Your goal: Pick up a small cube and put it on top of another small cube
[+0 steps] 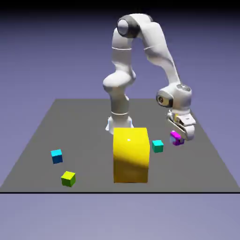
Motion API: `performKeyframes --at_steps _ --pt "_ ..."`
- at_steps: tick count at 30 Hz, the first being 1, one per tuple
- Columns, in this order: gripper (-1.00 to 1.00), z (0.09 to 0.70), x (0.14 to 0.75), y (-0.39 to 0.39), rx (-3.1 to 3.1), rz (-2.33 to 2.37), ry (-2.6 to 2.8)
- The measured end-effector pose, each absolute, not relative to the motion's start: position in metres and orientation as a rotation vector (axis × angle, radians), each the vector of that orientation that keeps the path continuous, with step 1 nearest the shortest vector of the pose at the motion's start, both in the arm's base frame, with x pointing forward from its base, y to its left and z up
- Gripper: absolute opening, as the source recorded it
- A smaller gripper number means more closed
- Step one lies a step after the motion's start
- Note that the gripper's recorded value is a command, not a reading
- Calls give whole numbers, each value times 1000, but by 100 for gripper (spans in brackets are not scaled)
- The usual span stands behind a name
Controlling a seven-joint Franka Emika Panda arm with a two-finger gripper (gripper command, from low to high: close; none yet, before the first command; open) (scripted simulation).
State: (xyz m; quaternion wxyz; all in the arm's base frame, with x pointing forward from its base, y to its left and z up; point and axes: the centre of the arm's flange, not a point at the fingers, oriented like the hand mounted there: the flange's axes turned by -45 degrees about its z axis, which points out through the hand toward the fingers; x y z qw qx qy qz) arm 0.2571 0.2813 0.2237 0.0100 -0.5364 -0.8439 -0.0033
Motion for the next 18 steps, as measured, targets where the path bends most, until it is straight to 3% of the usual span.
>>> performKeyframes --at_steps 9,17,18 --pt "-100 248 221 211 -1450 -9 -2772" --pt "-100 186 221 212 -1449 -9 -2771" --pt "100 180 220 212 -1448 -9 -2774"
